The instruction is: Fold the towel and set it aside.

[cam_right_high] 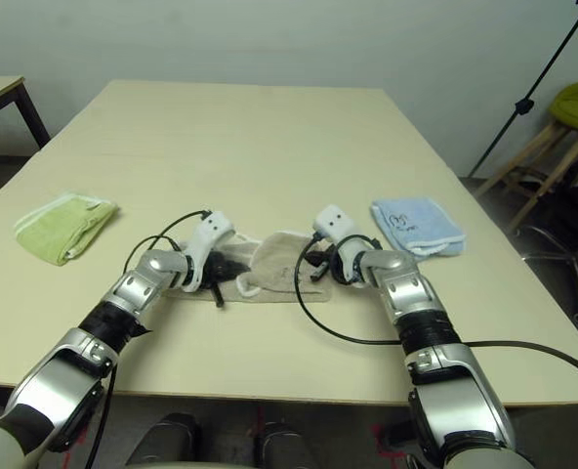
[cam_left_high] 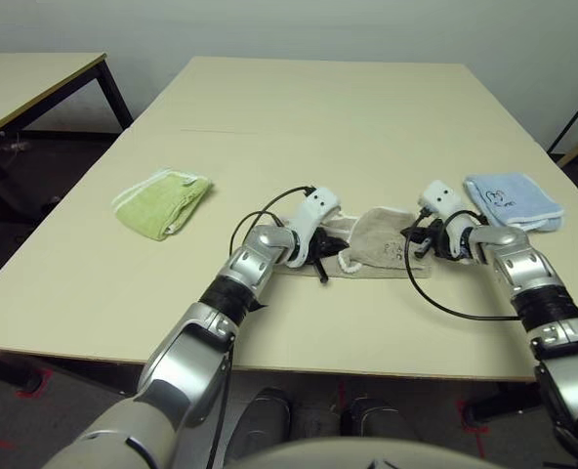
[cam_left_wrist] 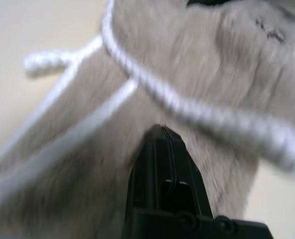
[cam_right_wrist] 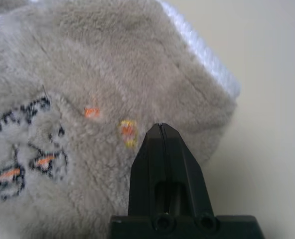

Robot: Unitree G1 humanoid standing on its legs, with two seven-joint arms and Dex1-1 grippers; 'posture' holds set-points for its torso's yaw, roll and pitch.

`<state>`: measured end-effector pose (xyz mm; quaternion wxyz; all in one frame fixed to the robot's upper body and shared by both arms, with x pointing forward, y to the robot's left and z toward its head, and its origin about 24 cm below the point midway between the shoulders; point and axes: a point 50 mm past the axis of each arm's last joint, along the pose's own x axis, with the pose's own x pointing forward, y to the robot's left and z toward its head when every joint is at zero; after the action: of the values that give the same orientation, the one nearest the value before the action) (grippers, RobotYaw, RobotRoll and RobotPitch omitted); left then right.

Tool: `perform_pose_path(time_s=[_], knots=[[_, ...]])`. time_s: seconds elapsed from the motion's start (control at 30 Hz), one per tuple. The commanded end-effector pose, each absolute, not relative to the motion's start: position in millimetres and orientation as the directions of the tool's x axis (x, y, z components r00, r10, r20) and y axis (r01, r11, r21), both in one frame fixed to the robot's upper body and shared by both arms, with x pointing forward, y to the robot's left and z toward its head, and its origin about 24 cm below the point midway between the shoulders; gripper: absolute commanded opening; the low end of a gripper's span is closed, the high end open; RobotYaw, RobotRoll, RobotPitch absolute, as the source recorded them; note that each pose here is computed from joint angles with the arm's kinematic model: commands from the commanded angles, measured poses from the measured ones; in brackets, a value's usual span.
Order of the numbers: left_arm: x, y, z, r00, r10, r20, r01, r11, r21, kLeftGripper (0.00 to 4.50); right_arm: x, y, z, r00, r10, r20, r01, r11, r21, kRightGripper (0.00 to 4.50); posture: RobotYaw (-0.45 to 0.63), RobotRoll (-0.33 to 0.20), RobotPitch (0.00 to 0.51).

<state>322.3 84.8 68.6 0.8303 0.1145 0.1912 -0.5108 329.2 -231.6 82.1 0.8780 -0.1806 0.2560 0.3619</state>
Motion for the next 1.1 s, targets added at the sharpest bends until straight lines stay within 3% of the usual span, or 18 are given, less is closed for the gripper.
perform_pose_path(time_s=[0.03,0.1,0.23,0.43,0.87,1.1], knots=[[314.3,90.8,108.8,0.421,-0.864,-0.277,0.867,0.473,-0.158,0.43,327.1,-236.0,103.4,0.595,0.602,-0.533,-0.743,0.665,-0.079,0.17,0.04,0.000,0.055],[309.1,103.7,126.7,0.476,-0.851,-0.221,0.821,0.520,-0.235,0.95,326.1,-239.5,117.6,0.595,0.616,-0.515,-0.756,0.646,-0.101,0.62,0.05,0.000,0.056],[296.9,127.8,139.0,0.575,-0.778,-0.251,0.697,0.627,-0.348,2.35,322.2,-244.1,136.5,0.583,0.651,-0.487,-0.792,0.589,-0.160,2.05,0.05,0.000,0.056],[266.5,162.8,129.9,0.578,-0.721,-0.383,0.474,0.678,-0.562,4.45,317.6,-249.6,161.3,0.569,0.672,-0.474,-0.818,0.518,-0.249,4.35,0.06,0.000,0.062],[244.1,222.1,101.0,0.616,-0.573,-0.541,0.201,0.778,-0.596,4.48,303.6,-244.4,182.9,0.497,0.716,-0.490,-0.868,0.413,-0.276,4.44,0.06,0.000,0.084],[235.8,222.9,95.8,0.566,-0.607,-0.557,0.209,0.760,-0.615,4.48,295.1,-239.8,196.7,0.437,0.744,-0.506,-0.899,0.349,-0.264,4.44,0.06,0.000,0.095]])
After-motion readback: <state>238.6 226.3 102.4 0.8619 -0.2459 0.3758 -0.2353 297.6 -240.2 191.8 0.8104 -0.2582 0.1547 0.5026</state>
